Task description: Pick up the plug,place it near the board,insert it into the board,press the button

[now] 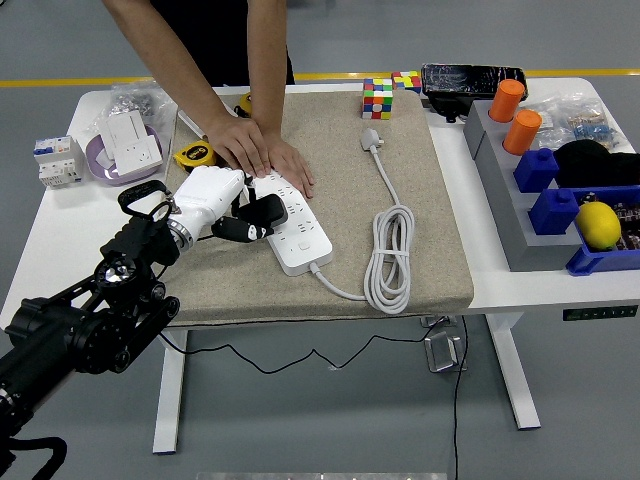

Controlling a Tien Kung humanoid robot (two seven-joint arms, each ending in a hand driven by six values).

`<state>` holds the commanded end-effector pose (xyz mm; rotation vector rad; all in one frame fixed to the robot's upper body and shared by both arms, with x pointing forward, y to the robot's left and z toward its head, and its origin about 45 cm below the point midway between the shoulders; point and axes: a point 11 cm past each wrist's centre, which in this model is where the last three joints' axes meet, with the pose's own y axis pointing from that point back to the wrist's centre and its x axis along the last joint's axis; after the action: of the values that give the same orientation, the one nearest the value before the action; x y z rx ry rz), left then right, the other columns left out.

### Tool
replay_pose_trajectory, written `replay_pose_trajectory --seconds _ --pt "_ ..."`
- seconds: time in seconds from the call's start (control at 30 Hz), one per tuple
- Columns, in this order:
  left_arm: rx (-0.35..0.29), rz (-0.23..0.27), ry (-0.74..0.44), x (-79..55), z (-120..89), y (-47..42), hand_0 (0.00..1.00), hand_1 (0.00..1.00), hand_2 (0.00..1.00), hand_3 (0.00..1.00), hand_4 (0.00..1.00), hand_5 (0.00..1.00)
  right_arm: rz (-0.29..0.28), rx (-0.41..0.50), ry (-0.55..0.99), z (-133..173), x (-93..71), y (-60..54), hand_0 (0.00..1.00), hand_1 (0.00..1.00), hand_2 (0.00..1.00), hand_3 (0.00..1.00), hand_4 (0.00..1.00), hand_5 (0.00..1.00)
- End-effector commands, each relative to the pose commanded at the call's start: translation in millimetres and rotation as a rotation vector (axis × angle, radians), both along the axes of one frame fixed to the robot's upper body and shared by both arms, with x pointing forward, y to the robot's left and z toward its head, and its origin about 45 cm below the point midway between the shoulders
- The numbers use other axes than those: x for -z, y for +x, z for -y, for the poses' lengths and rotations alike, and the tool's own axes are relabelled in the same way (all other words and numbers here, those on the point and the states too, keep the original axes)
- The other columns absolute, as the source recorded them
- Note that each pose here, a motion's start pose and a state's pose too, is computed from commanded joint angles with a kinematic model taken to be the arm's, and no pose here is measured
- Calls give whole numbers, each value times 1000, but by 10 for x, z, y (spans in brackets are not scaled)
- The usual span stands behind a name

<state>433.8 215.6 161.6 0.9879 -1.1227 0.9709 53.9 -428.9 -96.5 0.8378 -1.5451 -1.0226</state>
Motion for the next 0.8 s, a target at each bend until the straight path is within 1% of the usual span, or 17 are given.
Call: replay_pose_trajectory --seconds 0.2,0.43,0.6,0.8 --pt "3 10 -6 -19 6 7 575 468 290 286 484 406 3 -1 0 -5 0 9 870 806 768 780 998 834" --pt "5 1 5 20 3 -1 568 471 292 292 485 403 2 1 -2 -2 0 1 870 805 768 780 998 834" --pt "6 2 16 45 -1 -6 568 473 293 296 487 404 3 1 -2 0 -1 5 870 805 768 781 998 834" --pt "-6 4 27 59 -58 14 567 476 293 297 490 405 6 0 -1 -3 -2 20 870 804 767 780 998 834"
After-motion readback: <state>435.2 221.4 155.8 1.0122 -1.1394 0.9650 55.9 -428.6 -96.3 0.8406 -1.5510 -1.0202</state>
